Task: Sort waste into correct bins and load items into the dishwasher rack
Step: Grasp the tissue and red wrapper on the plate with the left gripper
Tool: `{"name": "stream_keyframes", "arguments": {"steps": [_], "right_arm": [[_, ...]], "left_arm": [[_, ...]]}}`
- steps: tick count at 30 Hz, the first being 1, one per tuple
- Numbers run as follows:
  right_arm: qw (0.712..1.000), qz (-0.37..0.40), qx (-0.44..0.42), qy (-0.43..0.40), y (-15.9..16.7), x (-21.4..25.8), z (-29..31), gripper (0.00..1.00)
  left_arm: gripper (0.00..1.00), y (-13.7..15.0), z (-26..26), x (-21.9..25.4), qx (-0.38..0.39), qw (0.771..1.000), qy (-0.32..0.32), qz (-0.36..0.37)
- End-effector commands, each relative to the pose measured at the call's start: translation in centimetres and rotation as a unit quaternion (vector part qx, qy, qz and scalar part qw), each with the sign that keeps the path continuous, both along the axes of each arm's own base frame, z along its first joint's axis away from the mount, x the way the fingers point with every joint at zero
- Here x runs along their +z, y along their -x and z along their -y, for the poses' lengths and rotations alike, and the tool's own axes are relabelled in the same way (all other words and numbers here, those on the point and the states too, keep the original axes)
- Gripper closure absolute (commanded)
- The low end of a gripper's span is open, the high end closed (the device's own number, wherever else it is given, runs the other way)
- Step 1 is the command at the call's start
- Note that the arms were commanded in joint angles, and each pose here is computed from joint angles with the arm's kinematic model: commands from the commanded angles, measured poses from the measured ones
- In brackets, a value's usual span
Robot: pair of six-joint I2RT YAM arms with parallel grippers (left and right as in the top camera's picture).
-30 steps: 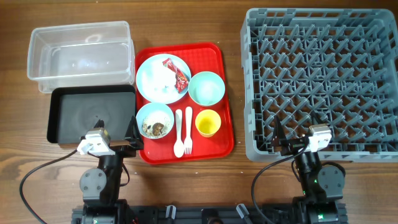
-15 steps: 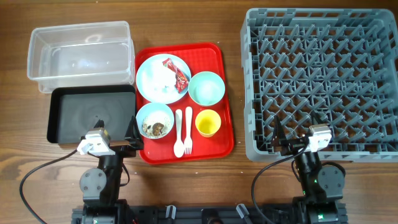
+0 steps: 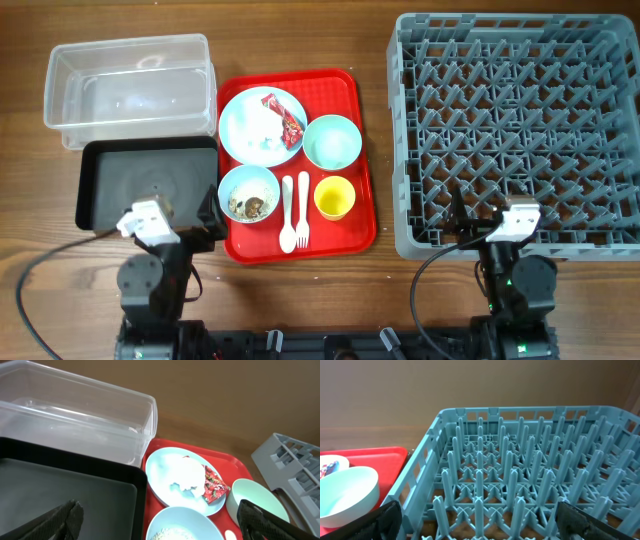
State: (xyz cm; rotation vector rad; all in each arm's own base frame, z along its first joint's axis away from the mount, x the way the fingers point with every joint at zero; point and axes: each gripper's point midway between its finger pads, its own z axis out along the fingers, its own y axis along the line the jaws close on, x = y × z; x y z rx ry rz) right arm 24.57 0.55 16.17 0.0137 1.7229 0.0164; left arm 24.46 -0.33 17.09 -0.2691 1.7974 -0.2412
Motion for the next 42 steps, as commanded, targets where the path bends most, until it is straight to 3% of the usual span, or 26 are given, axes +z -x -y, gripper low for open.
{"name": "stream_keyframes", "arguments": {"steps": [1,9,13,18,24,30,42], "right_arm": [[1.000,-0.012,-0.012,0.004,-0.3,2.3,0.4,0.00],[0.994,-0.107,-0.012,0.011,-2.4,4.3,0.2,0.00],[0.982,-0.189,0.000,0.015,-3.5,4.0,-0.2,0.00],[0.953,-0.302,0.018,0.013,-4.2,3.7,-1.0,0.00],[0.929,-0.368,0.029,0.009,-5.2,3.7,-1.5,0.00],[0.931,-0.363,0.029,0.009,-5.7,3.8,-1.5,0.00],[0.931,-0.363,0.029,0.009,-5.6,3.8,-1.5,0.00]], "left_arm": [[0.00,-1.5,-0.3,2.1,0.006,0.999,-0.004,-0.034],[0.00,-6.4,-0.3,2.6,0.006,0.983,-0.004,-0.181],[0.00,-8.0,-0.3,2.0,0.003,0.957,-0.002,-0.289],[0.00,-7.8,0.0,1.5,-0.003,0.918,0.003,-0.396],[0.00,-8.9,0.4,2.0,-0.012,0.925,0.012,-0.379],[0.00,-13.1,2.1,3.5,-0.047,0.949,0.049,-0.308],[0.17,-18.1,7.4,-7.3,-0.099,0.920,0.030,-0.378]]}}
